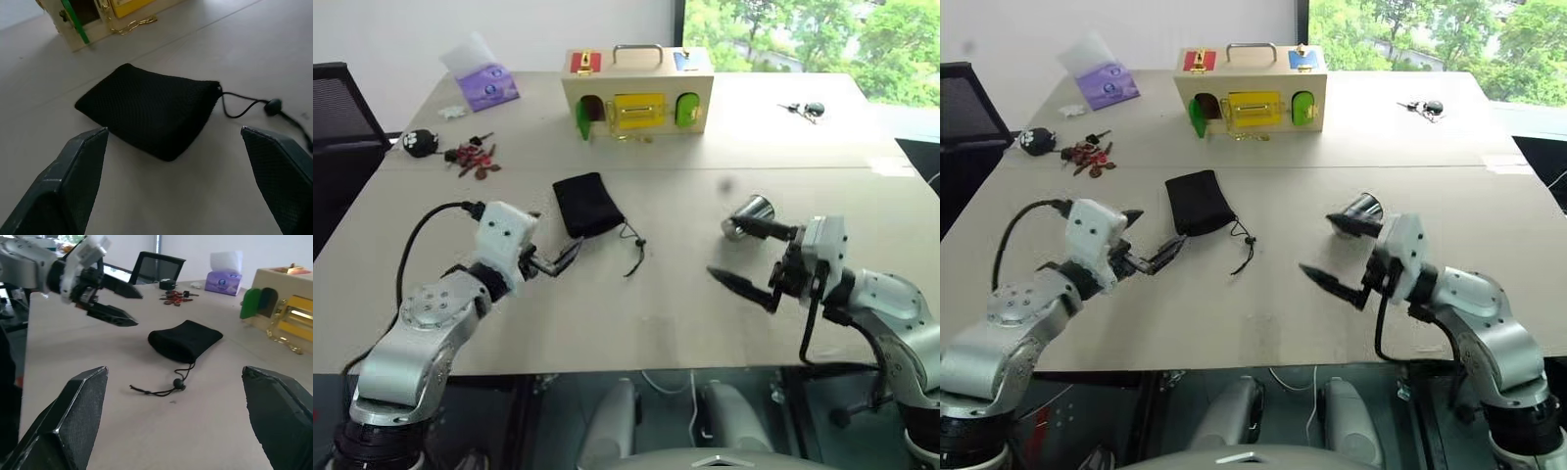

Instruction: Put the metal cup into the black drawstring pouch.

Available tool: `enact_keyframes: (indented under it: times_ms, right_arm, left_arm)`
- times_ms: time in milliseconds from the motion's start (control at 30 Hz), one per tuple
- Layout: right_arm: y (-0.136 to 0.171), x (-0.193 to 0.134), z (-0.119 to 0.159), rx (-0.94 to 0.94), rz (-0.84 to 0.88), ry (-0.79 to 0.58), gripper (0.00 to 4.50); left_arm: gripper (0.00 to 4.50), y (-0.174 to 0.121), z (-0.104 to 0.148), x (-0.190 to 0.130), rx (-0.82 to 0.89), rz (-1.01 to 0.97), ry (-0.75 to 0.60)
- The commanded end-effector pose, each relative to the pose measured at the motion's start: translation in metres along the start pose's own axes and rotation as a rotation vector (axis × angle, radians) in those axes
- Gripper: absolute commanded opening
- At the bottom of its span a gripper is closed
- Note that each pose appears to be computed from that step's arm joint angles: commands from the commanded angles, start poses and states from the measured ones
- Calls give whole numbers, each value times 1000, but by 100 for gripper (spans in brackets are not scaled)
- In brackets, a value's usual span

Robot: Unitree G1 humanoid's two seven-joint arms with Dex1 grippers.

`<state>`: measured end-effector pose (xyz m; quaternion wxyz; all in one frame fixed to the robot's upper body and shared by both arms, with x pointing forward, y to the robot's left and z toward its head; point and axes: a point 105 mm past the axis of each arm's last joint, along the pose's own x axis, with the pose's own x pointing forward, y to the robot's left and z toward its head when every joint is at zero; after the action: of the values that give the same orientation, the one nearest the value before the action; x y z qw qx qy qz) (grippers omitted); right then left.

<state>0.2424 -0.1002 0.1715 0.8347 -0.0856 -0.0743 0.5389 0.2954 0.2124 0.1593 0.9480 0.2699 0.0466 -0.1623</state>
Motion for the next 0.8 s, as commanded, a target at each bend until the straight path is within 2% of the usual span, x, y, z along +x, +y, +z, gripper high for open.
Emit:
enact_keyframes:
  times_ms: [33, 233, 500, 633, 767, 800]
  right_arm:
    - [3, -1, 8, -63, 2, -22, 444]
    - [3, -11, -2, -73, -56, 15, 444]
    - [5, -16, -4, -82, -114, 29, 444]
    - [2, -15, -3, -93, -147, 35, 444]
    - [-10, -18, -3, -91, -212, 46, 450]
    - [-14, -19, -2, -85, -233, 40, 450]
  left_arm:
    - [450, 7, 15, 8, 218, 83, -12]
    - [450, -3, 13, 32, 451, 61, 46]
    - [450, -11, 16, 63, 561, 26, 40]
    - [450, -14, 9, 76, 589, 1, 75]
    - [351, -19, 8, 81, 603, -41, 70]
    - [287, -19, 8, 82, 602, -45, 69]
